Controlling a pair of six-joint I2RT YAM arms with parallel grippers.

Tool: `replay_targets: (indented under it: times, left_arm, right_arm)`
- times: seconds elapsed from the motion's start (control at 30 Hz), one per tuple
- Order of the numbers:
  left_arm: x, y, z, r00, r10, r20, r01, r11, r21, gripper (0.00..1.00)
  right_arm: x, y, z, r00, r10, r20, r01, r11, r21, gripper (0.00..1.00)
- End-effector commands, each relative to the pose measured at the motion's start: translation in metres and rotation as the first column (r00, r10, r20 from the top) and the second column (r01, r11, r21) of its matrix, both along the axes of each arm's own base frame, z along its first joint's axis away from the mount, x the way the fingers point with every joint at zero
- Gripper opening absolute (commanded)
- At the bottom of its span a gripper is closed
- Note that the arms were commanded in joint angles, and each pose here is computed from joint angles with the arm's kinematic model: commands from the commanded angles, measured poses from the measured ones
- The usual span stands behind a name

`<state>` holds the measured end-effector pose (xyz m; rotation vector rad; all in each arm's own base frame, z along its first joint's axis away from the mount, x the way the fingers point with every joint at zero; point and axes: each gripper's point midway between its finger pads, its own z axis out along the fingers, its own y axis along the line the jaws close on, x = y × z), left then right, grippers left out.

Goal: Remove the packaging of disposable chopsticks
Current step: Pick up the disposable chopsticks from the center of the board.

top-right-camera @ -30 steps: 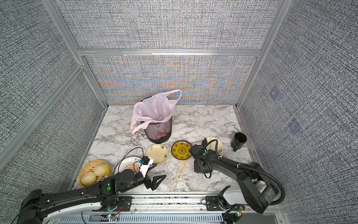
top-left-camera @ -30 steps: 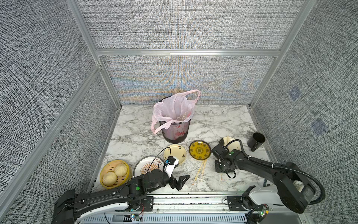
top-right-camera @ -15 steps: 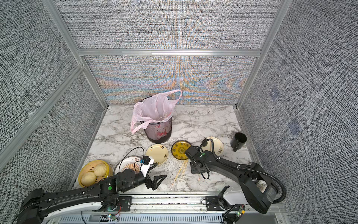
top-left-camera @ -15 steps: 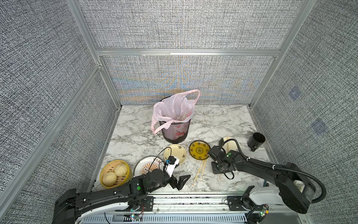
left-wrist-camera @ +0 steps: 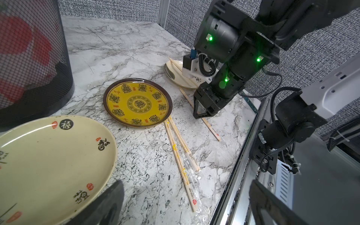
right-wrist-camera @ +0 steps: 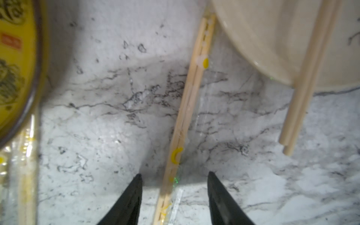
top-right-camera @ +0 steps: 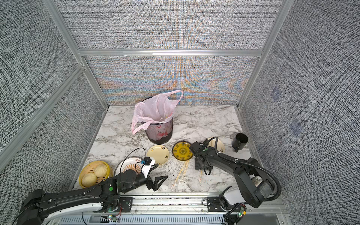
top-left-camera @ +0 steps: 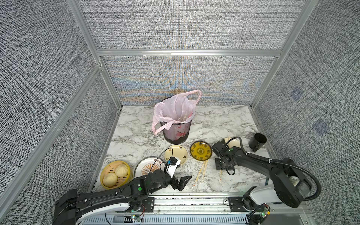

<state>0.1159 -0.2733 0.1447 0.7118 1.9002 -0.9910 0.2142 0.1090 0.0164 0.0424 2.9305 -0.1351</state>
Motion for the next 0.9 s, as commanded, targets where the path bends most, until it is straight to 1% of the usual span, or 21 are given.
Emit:
replay_targets:
  times: [0.0,0.03,0.1,0.17,0.23,0.4,0.43,0.5,0.6,0.73,0.87]
  left_arm:
    - [0.002,-0.003,0.008,1.0,0.006,0.016,-0.005,1.0,-0.026,1.0]
    - [0.003,-0.003,0.008,1.0,0.007,0.017,-0.007,1.0,-0.026,1.0]
    - [0.003,-0.003,0.007,1.0,0.011,0.019,-0.01,1.0,-0.029,1.0]
    - [0.005,-0.002,0.005,1.0,0.017,0.021,-0.017,1.0,-0.024,1.0]
    - [0.005,-0.002,0.004,1.0,0.021,0.016,-0.021,1.0,-0.013,1.0]
    - [0.004,0.001,0.005,1.0,0.025,0.008,-0.025,1.0,-0.018,1.0]
    - [0.004,0.002,0.006,1.0,0.027,0.009,-0.027,0.999,-0.018,1.0]
    - [0.005,0.004,0.006,0.999,0.034,0.008,-0.034,0.999,-0.017,1.0]
    - [0.005,0.007,0.008,0.999,0.04,0.01,-0.04,0.999,-0.021,1.0]
    - [0.003,0.008,0.012,0.999,0.031,0.011,-0.031,0.999,-0.034,1.0]
    - [0.005,0.01,0.01,0.999,0.048,0.022,-0.047,0.998,-0.033,1.0]
  right_arm:
    - [-0.003,-0.003,-0.009,1.0,0.001,-0.024,-0.002,1.0,-0.02,0.42]
    - [-0.005,-0.006,-0.009,1.0,-0.005,-0.026,0.004,0.999,-0.035,0.37]
    - [-0.011,-0.008,-0.009,0.999,-0.004,-0.039,0.003,1.0,-0.028,0.35]
    - [-0.015,-0.008,-0.009,0.999,-0.005,-0.046,0.006,1.0,0.005,0.34]
    - [-0.021,-0.004,-0.01,0.998,0.01,-0.068,-0.006,0.998,0.061,0.31]
    - [-0.033,0.005,-0.011,0.992,0.051,-0.114,-0.036,0.991,0.132,0.25]
    - [-0.034,0.006,-0.013,0.991,0.055,-0.119,-0.039,0.99,0.136,0.22]
    - [-0.038,0.006,-0.014,0.99,0.063,-0.124,-0.047,0.99,0.129,0.16]
    - [-0.039,0.01,-0.014,0.989,0.085,-0.124,-0.073,0.993,0.096,0.11]
    - [-0.038,0.018,-0.013,0.985,0.116,-0.128,-0.108,0.992,0.067,0.07]
    - [-0.03,0.027,-0.005,0.985,0.144,-0.095,-0.138,0.988,0.065,0.03]
